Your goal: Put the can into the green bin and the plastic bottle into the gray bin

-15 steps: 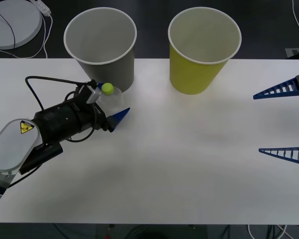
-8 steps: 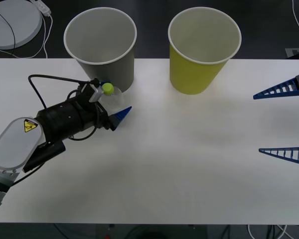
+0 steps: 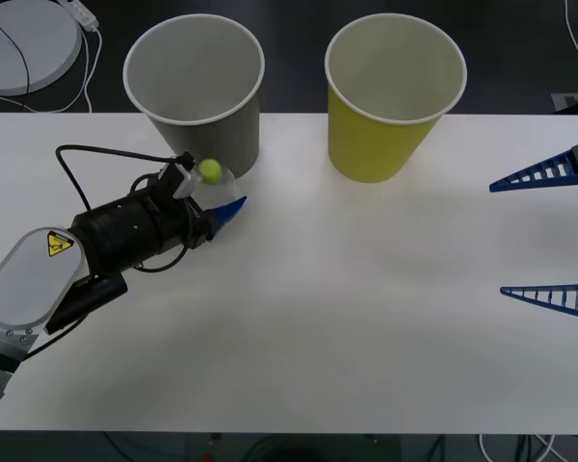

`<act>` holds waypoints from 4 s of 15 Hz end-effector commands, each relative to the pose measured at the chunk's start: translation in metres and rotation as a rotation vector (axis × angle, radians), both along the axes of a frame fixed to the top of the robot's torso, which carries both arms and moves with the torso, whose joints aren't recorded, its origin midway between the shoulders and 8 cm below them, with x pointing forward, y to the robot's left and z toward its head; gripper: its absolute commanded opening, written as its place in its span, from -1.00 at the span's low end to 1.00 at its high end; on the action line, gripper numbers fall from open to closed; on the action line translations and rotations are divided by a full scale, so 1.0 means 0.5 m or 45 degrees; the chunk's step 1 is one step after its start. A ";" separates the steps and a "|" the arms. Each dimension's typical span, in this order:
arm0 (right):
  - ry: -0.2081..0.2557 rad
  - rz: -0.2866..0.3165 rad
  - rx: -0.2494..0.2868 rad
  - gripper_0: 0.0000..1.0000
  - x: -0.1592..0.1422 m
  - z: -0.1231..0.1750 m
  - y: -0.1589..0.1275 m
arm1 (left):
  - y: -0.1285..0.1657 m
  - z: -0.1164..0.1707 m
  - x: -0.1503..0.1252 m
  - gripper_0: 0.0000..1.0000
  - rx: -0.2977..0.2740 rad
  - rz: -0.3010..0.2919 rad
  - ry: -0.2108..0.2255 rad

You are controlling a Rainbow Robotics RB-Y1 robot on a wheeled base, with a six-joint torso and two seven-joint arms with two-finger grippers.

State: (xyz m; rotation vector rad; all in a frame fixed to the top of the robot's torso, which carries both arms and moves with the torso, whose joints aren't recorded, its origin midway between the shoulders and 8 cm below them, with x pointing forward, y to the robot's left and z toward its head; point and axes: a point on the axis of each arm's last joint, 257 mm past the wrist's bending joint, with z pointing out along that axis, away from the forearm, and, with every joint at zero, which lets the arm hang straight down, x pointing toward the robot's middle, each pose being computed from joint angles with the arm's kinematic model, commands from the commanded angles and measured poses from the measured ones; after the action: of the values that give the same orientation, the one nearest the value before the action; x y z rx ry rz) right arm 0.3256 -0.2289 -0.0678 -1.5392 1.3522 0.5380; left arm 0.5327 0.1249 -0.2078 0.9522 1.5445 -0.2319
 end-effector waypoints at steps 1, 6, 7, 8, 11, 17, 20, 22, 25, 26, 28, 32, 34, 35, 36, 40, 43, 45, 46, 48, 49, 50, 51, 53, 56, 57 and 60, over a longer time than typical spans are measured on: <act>0.000 0.000 0.000 1.00 0.000 0.000 0.000 | 0.001 0.000 0.000 -1.00 0.001 0.001 0.001; 0.000 0.000 0.000 1.00 0.000 0.000 0.000 | 0.001 0.000 0.000 -1.00 -0.007 0.001 0.006; 0.000 0.000 0.000 1.00 0.000 0.000 0.000 | -0.001 0.001 -0.001 -1.00 -0.012 -0.001 0.005; 0.000 0.000 0.000 1.00 0.000 0.000 0.000 | -0.001 0.003 0.000 -1.00 -0.013 -0.001 0.002; 0.000 0.000 0.000 1.00 0.000 0.000 0.000 | 0.000 0.001 -0.006 -1.00 -0.027 -0.006 0.009; 0.000 0.000 0.000 1.00 0.000 0.000 0.000 | 0.004 -0.001 -0.047 -1.00 -0.046 -0.025 0.014; 0.000 0.000 0.000 1.00 0.000 0.000 0.000 | 0.009 0.005 -0.061 -1.00 -0.059 -0.022 0.005; 0.000 0.000 0.000 1.00 0.000 0.000 0.000 | 0.012 0.005 -0.072 -1.00 -0.075 -0.022 0.012; 0.000 0.000 0.000 1.00 0.000 0.000 0.000 | 0.021 0.011 -0.093 -1.00 -0.099 -0.014 0.012; 0.000 0.000 0.000 1.00 0.000 0.000 0.000 | 0.023 0.015 -0.100 -1.00 -0.107 -0.012 0.011; 0.000 0.000 0.000 1.00 0.000 0.000 0.000 | 0.023 0.023 -0.108 -1.00 -0.133 -0.012 0.017; 0.000 0.000 0.000 1.00 0.000 0.000 0.000 | 0.028 0.048 -0.115 -1.00 -0.173 -0.022 0.026; 0.000 0.000 0.000 1.00 0.000 0.000 0.000 | 0.032 0.063 -0.114 -1.00 -0.183 -0.021 0.024; 0.000 0.000 0.000 1.00 0.000 0.000 0.000 | 0.034 0.072 -0.116 -1.00 -0.186 -0.025 0.023; 0.000 0.000 0.000 1.00 0.000 0.000 0.000 | 0.036 0.080 -0.117 -1.00 -0.199 -0.022 0.034; 0.000 0.000 0.000 1.00 0.000 0.000 0.000 | 0.043 0.117 -0.121 -1.00 -0.193 -0.007 0.044; 0.000 0.000 0.000 1.00 0.000 0.000 0.000 | 0.049 0.141 -0.122 -1.00 -0.188 0.012 0.051; 0.000 0.000 0.000 1.00 0.000 0.000 0.000 | 0.054 0.158 -0.124 -1.00 -0.204 0.020 0.062; 0.000 0.000 0.000 1.00 0.000 0.000 0.000 | 0.058 0.162 -0.126 -1.00 -0.197 0.019 0.063; 0.000 0.000 0.000 1.00 0.000 0.000 0.000 | 0.072 0.174 -0.126 -1.00 -0.190 0.020 0.063; 0.000 0.000 0.000 1.00 0.000 0.000 0.000 | 0.074 0.179 -0.129 -1.00 -0.187 0.015 0.065; 0.000 0.000 0.000 1.00 0.000 0.000 0.000 | 0.077 0.187 -0.131 -1.00 -0.184 0.012 0.063; 0.000 0.000 0.000 1.00 0.000 0.000 0.000 | 0.083 0.194 -0.133 -1.00 -0.174 0.009 0.062; 0.000 0.000 0.000 1.00 0.000 0.000 0.000 | 0.094 0.205 -0.139 -1.00 -0.177 0.015 0.062; 0.000 0.000 0.000 1.00 0.000 0.000 0.000 | 0.118 0.232 -0.170 -1.00 -0.152 0.006 0.086; 0.000 0.000 0.000 1.00 0.000 0.000 0.000 | 0.126 0.248 -0.182 -1.00 -0.144 0.005 0.103; 0.000 0.000 0.000 1.00 0.000 0.000 0.000 | 0.154 0.286 -0.207 -1.00 -0.094 0.019 0.142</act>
State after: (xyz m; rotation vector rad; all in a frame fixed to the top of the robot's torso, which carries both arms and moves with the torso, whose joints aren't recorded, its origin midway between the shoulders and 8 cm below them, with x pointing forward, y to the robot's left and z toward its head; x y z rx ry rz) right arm 0.3256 -0.2289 -0.0678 -1.5392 1.3522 0.5380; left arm 0.4322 0.1990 -0.0686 0.8767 1.6207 -0.3379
